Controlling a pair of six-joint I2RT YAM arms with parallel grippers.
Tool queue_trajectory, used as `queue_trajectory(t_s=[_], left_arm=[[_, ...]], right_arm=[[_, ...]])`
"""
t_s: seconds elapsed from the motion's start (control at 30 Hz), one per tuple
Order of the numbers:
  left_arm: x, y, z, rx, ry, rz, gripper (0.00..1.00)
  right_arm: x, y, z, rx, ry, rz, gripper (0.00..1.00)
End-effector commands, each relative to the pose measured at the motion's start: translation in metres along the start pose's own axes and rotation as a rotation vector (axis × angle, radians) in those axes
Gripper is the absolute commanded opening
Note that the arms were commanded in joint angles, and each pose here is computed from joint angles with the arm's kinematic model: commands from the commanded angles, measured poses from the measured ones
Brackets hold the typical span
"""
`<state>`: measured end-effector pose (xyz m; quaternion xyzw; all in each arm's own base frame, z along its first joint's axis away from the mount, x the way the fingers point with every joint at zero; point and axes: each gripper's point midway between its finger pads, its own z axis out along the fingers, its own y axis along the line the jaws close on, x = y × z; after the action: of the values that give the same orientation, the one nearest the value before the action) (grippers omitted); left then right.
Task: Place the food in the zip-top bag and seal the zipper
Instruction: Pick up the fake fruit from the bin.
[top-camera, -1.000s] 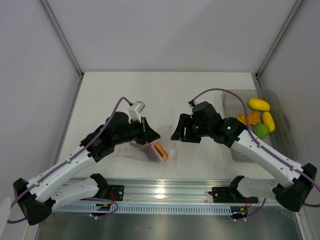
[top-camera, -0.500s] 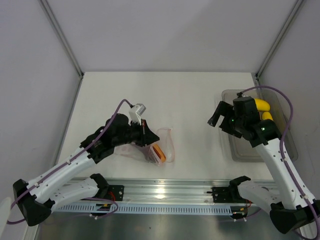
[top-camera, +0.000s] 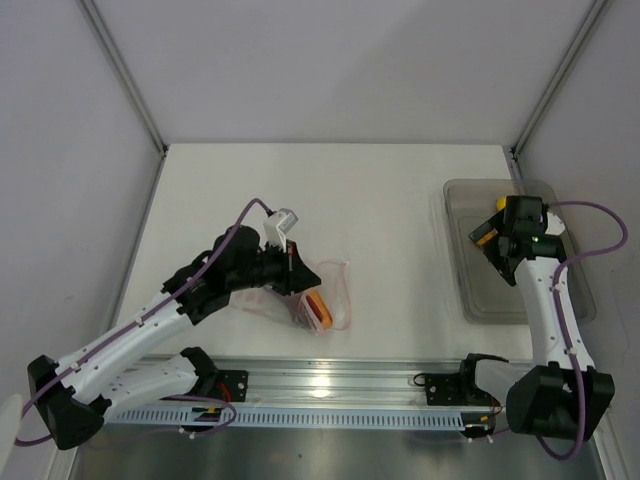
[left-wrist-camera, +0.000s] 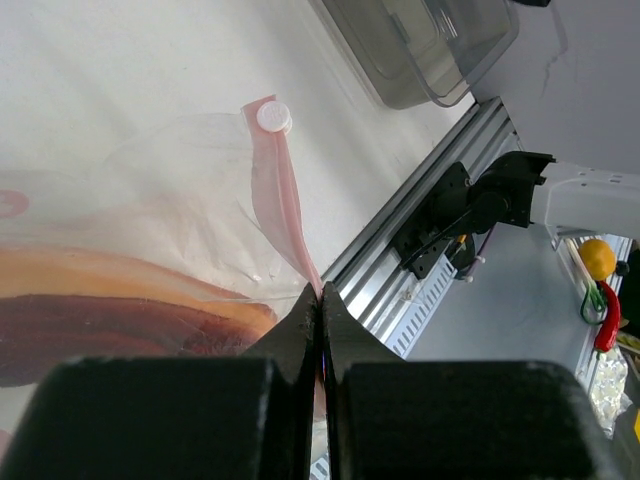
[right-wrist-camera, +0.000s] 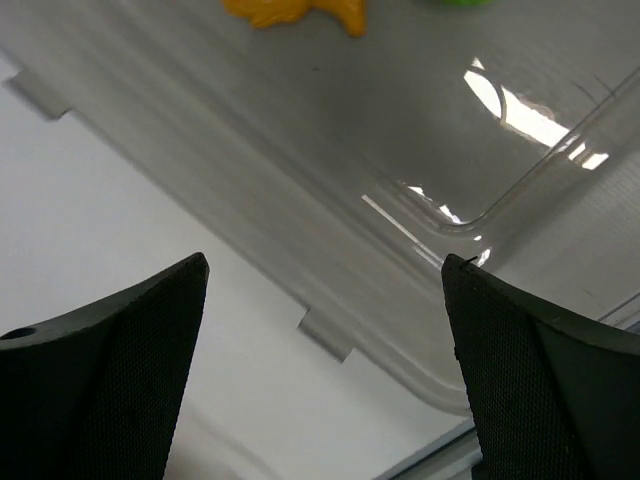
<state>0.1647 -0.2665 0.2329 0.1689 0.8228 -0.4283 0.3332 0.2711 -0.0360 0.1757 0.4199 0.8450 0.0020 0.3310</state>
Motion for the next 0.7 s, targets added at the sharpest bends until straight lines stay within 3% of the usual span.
queue_trajectory(t_s=[0.0,0.13,0.3,0.67], left_arm=[[-0.011,-0.015,-0.005,0.045,-0.010,0.037,0.01],[-0.011,-0.012,-0.003,0.024,0.004,0.029,0.01],[-0.010,-0.011,0.004,0.019,0.032,0.016,0.00],[-0.012,-0.010,0.025,0.021,0.077,-0.010,0.01]], right_arm=[[-0.021,-0.024,0.025,0.112,-0.119,0.175,0.99],[-0.036,-0.043,0.047,0.180,-0.245,0.283,0.99],[-0.035,-0.067,0.075,0.325,-0.266,0.351,0.99],[-0.051,-0.087,0.123,0.434,-0.311,0.408,0.99]])
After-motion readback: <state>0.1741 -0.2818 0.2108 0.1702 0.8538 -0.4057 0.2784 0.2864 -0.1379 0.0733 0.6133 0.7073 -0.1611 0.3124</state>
